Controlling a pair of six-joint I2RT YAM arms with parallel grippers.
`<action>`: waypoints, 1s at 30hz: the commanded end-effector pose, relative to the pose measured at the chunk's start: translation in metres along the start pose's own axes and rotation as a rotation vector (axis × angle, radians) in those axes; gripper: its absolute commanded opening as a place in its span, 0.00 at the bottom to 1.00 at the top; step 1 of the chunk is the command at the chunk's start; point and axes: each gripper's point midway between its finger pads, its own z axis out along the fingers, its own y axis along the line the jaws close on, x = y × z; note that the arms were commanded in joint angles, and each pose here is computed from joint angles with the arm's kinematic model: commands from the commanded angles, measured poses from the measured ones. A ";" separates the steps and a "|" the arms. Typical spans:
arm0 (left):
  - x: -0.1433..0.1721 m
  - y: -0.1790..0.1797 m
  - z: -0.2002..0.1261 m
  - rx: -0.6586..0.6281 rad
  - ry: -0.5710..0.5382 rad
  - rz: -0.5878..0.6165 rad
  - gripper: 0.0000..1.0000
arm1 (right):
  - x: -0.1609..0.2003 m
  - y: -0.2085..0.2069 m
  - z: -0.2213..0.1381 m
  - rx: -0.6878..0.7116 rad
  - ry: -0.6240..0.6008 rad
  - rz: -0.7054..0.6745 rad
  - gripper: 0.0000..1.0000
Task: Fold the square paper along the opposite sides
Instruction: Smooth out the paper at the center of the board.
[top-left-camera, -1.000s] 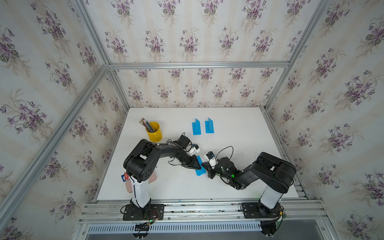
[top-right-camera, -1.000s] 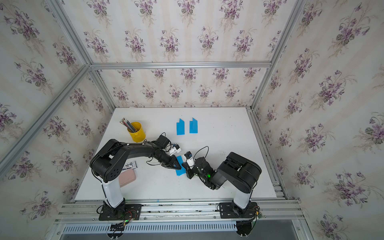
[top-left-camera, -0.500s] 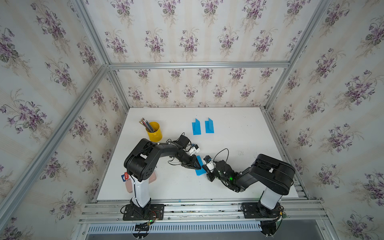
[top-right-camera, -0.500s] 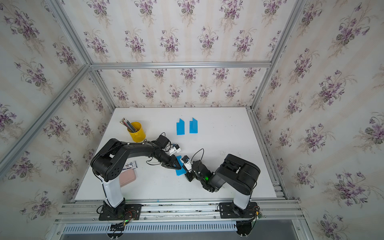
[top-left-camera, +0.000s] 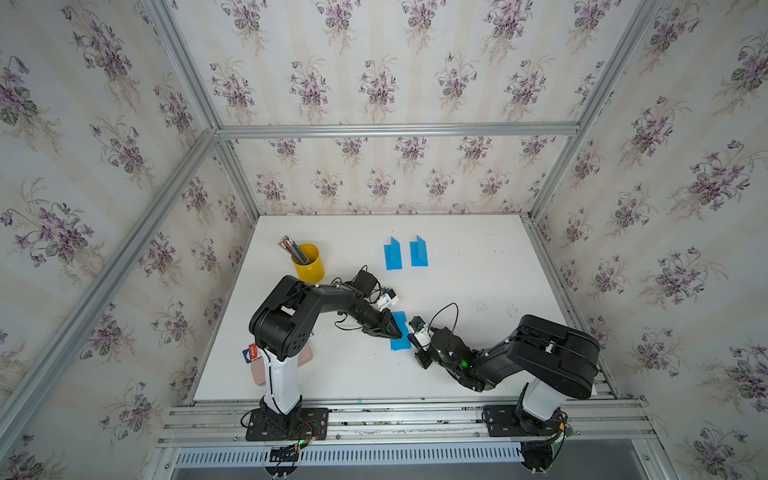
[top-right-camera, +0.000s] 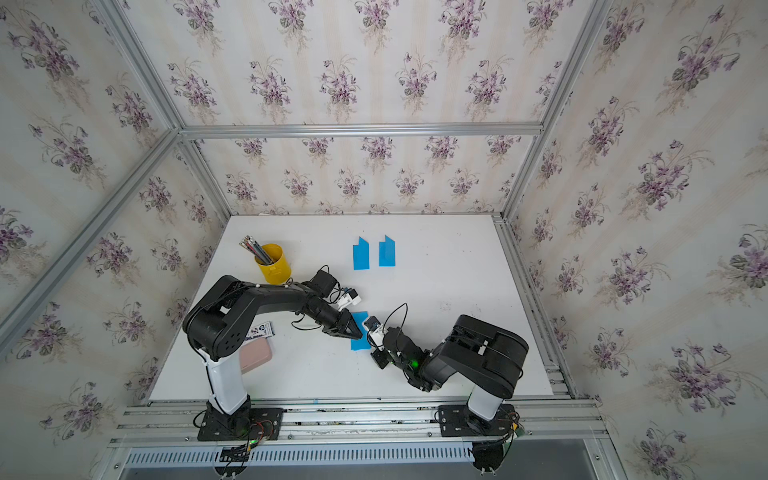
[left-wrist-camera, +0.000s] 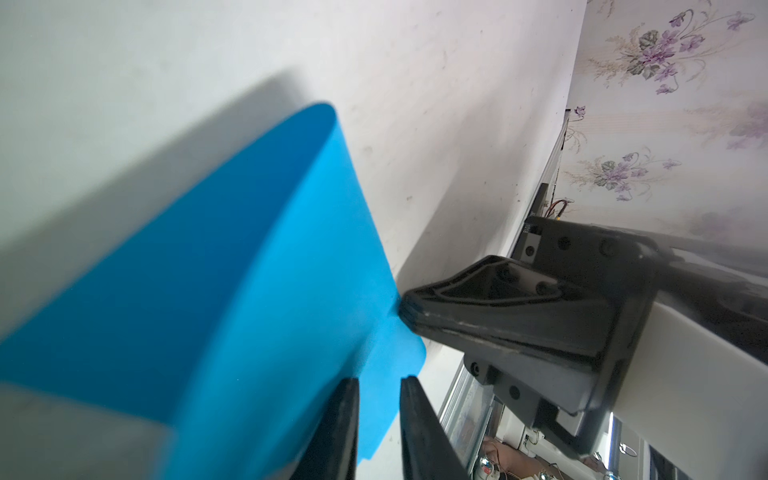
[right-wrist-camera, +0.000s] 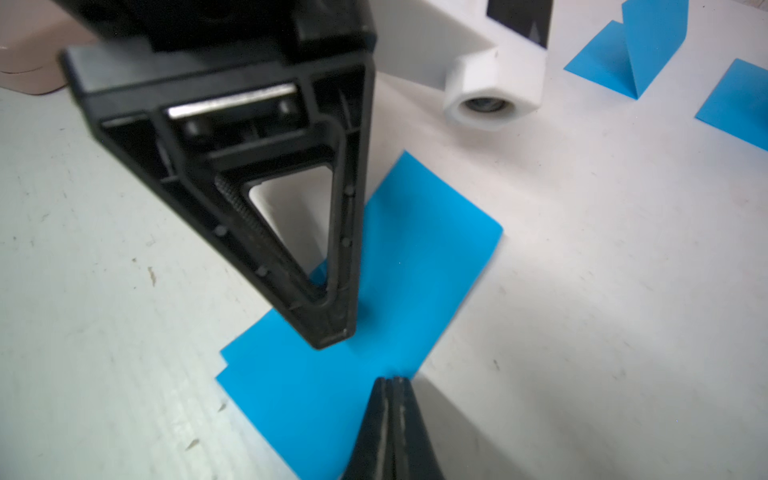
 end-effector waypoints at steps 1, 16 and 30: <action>0.021 0.074 -0.012 -0.401 0.024 -0.115 0.26 | 0.010 0.001 -0.006 -0.009 0.042 -0.025 0.00; 0.028 0.082 -0.007 -0.409 0.040 -0.134 0.26 | -0.012 0.017 -0.001 -0.066 -0.037 -0.022 0.00; 0.030 0.087 -0.007 -0.417 0.049 -0.142 0.26 | 0.031 0.021 -0.003 -0.047 0.120 -0.075 0.00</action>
